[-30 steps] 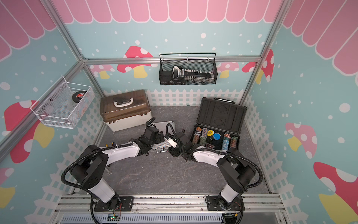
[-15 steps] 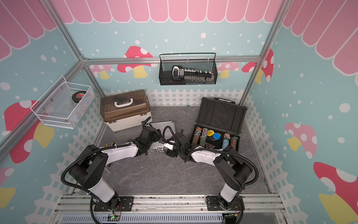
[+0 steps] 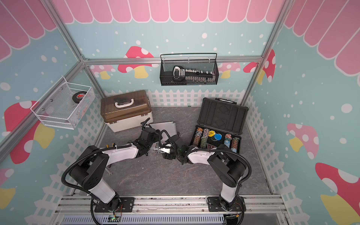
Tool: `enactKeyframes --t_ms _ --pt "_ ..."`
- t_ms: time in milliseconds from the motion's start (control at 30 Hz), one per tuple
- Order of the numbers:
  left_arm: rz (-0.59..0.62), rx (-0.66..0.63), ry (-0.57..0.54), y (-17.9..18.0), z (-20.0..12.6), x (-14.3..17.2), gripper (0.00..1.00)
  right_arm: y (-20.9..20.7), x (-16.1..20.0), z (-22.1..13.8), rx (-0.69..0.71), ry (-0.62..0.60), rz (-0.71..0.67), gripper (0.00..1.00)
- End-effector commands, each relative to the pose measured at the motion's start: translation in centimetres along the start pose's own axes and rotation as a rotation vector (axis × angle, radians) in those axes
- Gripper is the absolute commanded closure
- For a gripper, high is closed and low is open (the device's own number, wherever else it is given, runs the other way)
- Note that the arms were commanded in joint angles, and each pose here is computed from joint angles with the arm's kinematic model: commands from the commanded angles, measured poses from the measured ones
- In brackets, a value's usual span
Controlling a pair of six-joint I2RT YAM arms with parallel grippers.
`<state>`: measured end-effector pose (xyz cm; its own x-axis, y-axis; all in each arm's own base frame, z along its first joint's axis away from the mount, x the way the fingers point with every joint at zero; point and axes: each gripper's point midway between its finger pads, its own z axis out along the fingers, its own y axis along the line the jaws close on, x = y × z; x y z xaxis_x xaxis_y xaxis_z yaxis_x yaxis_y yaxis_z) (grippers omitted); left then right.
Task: Close the poker set cases
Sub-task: Fasten the fastener on the poker set case.
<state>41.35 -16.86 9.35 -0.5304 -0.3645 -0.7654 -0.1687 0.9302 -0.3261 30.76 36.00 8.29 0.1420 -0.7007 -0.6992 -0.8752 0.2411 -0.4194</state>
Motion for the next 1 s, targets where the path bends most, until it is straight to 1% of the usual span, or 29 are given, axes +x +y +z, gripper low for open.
enactKeyframes --t_ms 0,167,367,467,600,667,900,967 --pt "0.008 -0.090 0.169 3.5 0.3 5.1 0.15 -0.6 -1.1 0.6 0.025 -0.030 -0.038 0.20" --pt "0.009 -0.112 0.177 4.0 -0.1 5.2 0.27 -0.5 -0.7 1.1 0.026 -0.020 -0.031 0.20" --pt "0.009 -0.140 0.184 4.3 -0.7 4.8 0.31 -0.3 -0.1 1.4 0.029 -0.007 -0.025 0.20" --pt "0.014 -0.152 0.182 4.5 -0.9 4.6 0.35 -0.6 0.0 1.6 0.047 -0.007 -0.018 0.20" --pt "0.021 -0.162 0.195 4.7 -0.6 5.1 0.46 -1.0 0.0 1.8 0.079 -0.013 -0.003 0.20" --pt "0.023 -0.168 0.204 4.7 -0.4 5.3 0.54 -1.2 0.1 2.0 0.091 -0.013 0.000 0.20" --pt "0.033 -0.189 0.217 4.9 -0.3 5.5 0.71 -1.2 0.2 2.5 0.100 -0.007 0.005 0.21" --pt "0.041 -0.199 0.217 5.0 -0.4 5.4 0.78 -1.4 0.3 2.6 0.111 -0.004 0.009 0.21"
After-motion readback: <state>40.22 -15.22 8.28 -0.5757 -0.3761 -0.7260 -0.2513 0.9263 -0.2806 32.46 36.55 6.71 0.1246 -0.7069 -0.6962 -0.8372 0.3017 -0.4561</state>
